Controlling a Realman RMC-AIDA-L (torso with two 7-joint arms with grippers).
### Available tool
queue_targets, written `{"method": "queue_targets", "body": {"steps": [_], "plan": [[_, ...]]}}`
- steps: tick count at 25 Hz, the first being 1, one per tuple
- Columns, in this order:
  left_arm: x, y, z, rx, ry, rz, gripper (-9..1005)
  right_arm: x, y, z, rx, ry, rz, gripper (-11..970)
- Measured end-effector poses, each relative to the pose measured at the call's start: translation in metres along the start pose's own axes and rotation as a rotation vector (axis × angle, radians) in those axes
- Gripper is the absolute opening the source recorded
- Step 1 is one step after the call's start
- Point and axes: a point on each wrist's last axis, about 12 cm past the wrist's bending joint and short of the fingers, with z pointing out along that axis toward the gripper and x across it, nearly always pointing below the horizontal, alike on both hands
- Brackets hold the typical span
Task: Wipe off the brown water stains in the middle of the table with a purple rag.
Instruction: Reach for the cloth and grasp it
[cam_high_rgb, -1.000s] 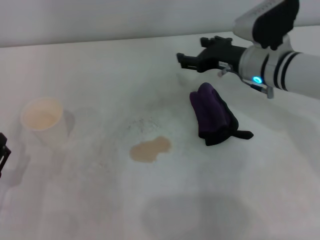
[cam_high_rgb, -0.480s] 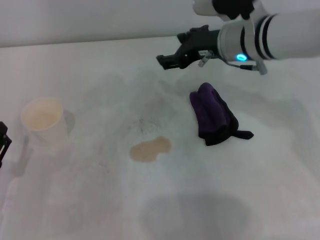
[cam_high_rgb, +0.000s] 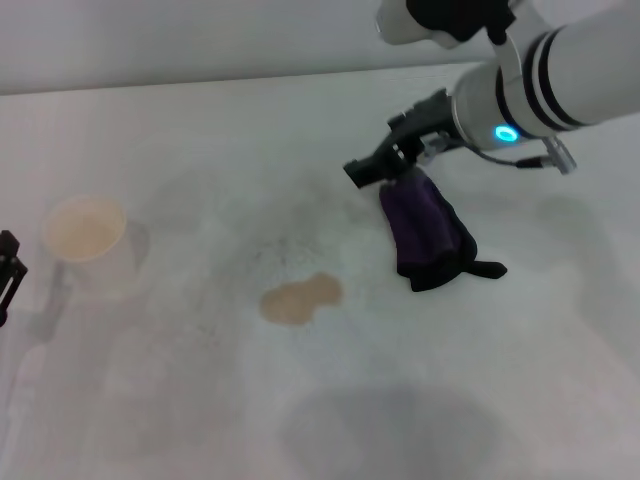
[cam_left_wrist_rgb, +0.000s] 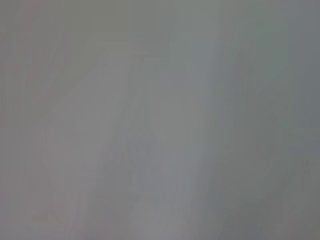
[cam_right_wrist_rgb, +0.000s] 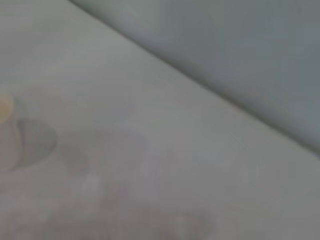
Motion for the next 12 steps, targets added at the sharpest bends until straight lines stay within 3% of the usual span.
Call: {"method": "queue_targets", "body": {"steps": [12], "plan": [[-0.002, -0.001, 0.006, 0.010, -0.005, 0.002, 876, 0.038, -0.011, 0.024, 0.056, 0.165, 0.090, 756]]}}
